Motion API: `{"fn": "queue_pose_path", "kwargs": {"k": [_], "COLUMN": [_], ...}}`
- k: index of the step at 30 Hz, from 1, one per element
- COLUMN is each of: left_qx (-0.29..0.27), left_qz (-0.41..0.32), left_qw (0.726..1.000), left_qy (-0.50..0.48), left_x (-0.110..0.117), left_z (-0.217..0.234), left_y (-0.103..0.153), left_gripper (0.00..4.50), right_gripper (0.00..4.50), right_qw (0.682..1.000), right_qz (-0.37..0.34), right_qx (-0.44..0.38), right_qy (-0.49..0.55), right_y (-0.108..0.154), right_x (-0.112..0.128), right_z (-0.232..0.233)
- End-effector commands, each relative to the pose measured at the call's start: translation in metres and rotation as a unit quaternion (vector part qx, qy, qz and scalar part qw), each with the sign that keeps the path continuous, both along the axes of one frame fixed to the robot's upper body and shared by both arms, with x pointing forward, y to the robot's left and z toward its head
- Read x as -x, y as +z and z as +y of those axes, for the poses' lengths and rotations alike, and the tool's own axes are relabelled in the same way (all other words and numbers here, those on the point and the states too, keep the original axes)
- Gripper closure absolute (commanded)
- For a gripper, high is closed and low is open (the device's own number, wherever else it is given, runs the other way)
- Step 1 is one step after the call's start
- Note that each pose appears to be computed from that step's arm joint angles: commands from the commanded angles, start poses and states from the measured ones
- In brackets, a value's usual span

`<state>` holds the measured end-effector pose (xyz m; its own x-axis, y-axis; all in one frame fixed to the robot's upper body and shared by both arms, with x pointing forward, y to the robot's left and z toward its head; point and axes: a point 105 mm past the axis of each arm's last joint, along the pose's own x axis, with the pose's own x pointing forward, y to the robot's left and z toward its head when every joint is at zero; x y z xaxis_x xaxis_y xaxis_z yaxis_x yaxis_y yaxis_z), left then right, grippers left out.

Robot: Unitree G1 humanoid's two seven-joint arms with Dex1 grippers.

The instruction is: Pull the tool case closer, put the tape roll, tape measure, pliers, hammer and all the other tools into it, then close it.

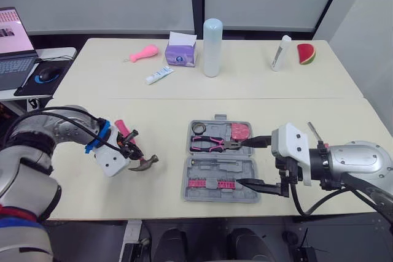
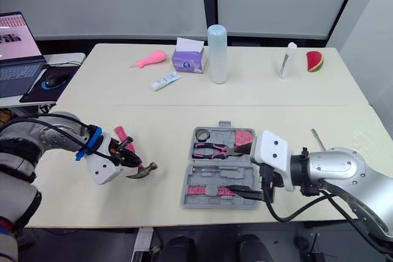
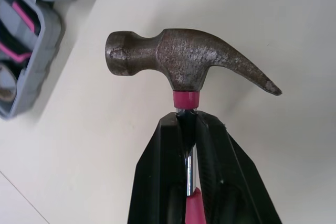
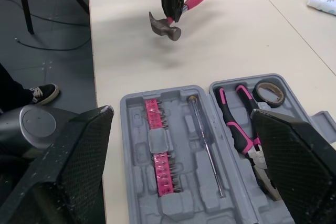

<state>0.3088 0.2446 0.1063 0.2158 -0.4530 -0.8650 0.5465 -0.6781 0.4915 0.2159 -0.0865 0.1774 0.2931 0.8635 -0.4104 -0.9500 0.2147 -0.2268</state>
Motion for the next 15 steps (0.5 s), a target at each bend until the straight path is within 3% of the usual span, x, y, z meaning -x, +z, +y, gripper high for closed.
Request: {"fn": "queue_pose_path", "kwargs": {"k": [1, 7, 14, 15], "left_qx": [0.078, 0.102, 0.138, 0.152], "left_qz": [0.017, 0.097, 0.147, 0.162], "left_qw": [0.992, 0.960, 0.891, 0.870], "left_qy": [0.098, 0.243, 0.407, 0.441], "left_x": [-0.001, 0.023, 0.031, 0.032], "left_z": [-0.003, -0.003, -0.005, -0.003], "left_y": [0.020, 0.017, 0.018, 0.015], "left_gripper": [4.50, 4.50, 4.50, 4.50], "right_gripper": [0.00, 0.00, 0.00, 0.00], "right_qw": [1.000, 0.999, 0.999, 0.999], "right_qz": [-0.016, -0.027, -0.026, -0.028], "right_qx": [0.001, 0.001, 0.012, 0.014], "right_qy": [0.011, 0.021, 0.028, 0.026], "right_y": [0.003, 0.004, 0.000, -0.001], "right_x": [0.002, -0.001, -0.005, -0.007], "right_z": [0.007, 0.014, 0.019, 0.020]}}
